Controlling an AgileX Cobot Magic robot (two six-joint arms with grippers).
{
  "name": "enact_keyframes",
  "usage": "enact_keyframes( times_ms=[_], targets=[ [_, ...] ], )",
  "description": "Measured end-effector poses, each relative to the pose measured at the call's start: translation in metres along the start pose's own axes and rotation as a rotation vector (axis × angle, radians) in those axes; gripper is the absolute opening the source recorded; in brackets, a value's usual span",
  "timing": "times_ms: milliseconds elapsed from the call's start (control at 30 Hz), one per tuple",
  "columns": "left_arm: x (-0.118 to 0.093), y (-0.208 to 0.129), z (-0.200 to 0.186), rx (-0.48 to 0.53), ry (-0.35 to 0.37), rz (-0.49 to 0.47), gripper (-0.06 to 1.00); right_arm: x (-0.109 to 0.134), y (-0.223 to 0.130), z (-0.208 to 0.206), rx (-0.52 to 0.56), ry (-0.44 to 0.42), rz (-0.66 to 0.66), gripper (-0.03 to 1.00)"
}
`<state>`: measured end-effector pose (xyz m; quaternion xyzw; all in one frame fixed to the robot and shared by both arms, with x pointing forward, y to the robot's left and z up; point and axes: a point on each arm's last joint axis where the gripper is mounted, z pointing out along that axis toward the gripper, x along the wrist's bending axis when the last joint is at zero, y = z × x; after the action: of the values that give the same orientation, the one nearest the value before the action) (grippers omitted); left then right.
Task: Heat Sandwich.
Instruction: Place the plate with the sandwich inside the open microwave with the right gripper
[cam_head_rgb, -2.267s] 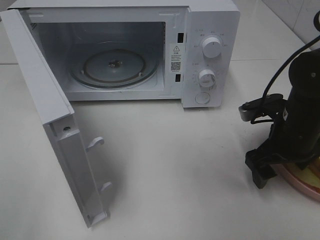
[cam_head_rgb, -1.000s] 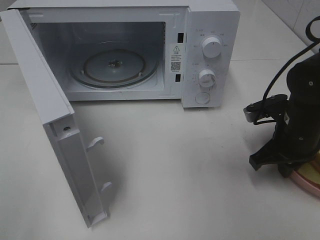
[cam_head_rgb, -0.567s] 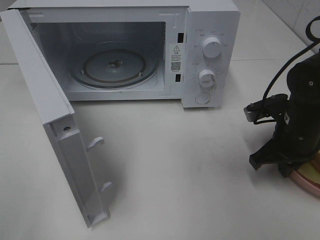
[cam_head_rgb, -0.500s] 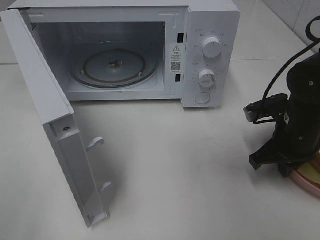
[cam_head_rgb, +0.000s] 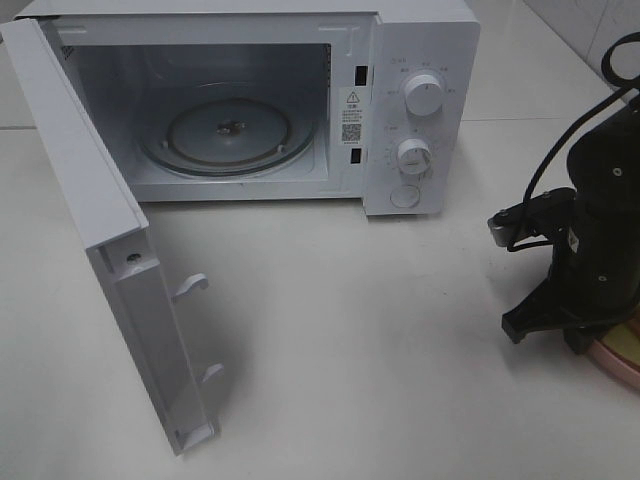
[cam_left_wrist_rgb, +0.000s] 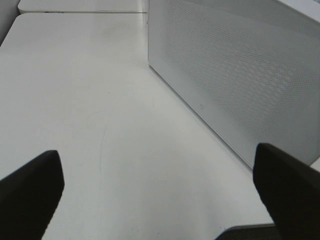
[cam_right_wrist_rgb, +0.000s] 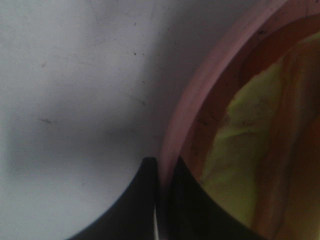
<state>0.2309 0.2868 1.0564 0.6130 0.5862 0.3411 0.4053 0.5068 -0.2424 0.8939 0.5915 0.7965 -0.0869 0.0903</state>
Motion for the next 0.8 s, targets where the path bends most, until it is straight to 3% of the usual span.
enact_keyframes(
  times_ms=[433, 800],
  targets=[
    [0.000, 0.000, 0.000, 0.000, 0.000, 0.000, 0.97, 0.017, -0.003, -0.008, 0.018, -0.109, -0.066, 0.03],
    [0.000, 0.000, 0.000, 0.000, 0.000, 0.000, 0.97, 0.016, -0.011, -0.033, -0.004, -0.169, -0.074, 0.03]
  ],
)
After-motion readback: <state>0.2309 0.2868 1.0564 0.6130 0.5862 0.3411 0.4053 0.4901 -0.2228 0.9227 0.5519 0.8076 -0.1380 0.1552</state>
